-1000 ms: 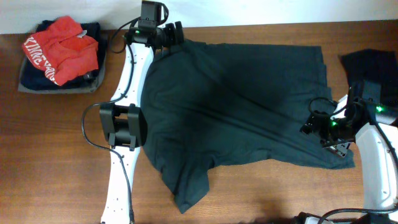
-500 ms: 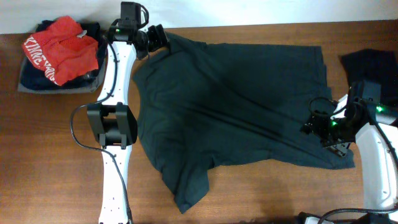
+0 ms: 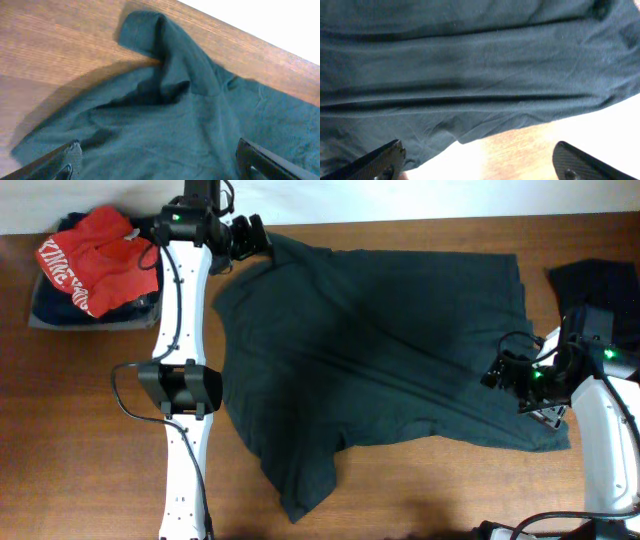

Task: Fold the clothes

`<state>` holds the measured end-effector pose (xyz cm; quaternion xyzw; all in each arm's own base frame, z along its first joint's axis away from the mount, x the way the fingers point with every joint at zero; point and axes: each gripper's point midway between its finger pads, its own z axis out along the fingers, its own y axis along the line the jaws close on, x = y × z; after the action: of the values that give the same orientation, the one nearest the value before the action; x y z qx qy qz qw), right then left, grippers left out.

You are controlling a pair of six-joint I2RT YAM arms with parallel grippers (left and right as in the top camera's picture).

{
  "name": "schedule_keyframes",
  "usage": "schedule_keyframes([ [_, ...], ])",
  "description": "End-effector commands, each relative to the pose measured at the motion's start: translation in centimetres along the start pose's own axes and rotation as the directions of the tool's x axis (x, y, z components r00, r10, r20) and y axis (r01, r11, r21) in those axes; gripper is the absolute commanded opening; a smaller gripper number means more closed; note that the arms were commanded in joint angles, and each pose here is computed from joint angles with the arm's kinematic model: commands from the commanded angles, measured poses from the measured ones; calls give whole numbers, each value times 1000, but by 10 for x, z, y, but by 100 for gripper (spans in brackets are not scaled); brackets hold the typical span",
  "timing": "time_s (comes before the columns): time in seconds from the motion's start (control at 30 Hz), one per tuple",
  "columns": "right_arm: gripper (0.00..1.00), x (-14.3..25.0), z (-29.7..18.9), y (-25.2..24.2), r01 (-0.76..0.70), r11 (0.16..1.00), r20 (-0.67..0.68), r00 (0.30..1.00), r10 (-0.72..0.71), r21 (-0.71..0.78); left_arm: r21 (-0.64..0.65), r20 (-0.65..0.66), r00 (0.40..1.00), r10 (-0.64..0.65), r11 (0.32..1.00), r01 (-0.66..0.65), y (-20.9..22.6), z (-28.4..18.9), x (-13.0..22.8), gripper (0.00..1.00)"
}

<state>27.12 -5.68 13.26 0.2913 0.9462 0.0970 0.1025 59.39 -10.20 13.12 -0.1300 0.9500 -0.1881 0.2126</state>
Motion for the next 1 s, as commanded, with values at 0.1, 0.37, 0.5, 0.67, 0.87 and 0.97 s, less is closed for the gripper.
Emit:
schedule_keyframes([
  [0.1,99,-11,0,4,13,1000,43,999,-13,-2,-43,-46,999,13,999,-15,7,-11,14,98],
  [0.37,99,-19,-1,6,20,1000,75,997,-19,-11,-49,-55,998,9,999,-12,5,-23,17,97],
  [0.5,99,-21,-1,7,22,1000,83,996,-20,-14,-67,-36,999,12,998,-15,7,-27,13,98],
  [0.67,99,-28,-2,10,28,999,111,994,-25,-25,-63,-27,1000,9,998,-10,5,-27,11,99],
  [0.87,99,-28,-2,10,29,999,112,993,-26,-26,-16,88,995,40,999,-38,-6,-23,-18,99],
  [0.97,99,-26,-1,9,26,999,103,994,-24,-24,7,160,986,54,998,-56,-10,-12,-38,99],
])
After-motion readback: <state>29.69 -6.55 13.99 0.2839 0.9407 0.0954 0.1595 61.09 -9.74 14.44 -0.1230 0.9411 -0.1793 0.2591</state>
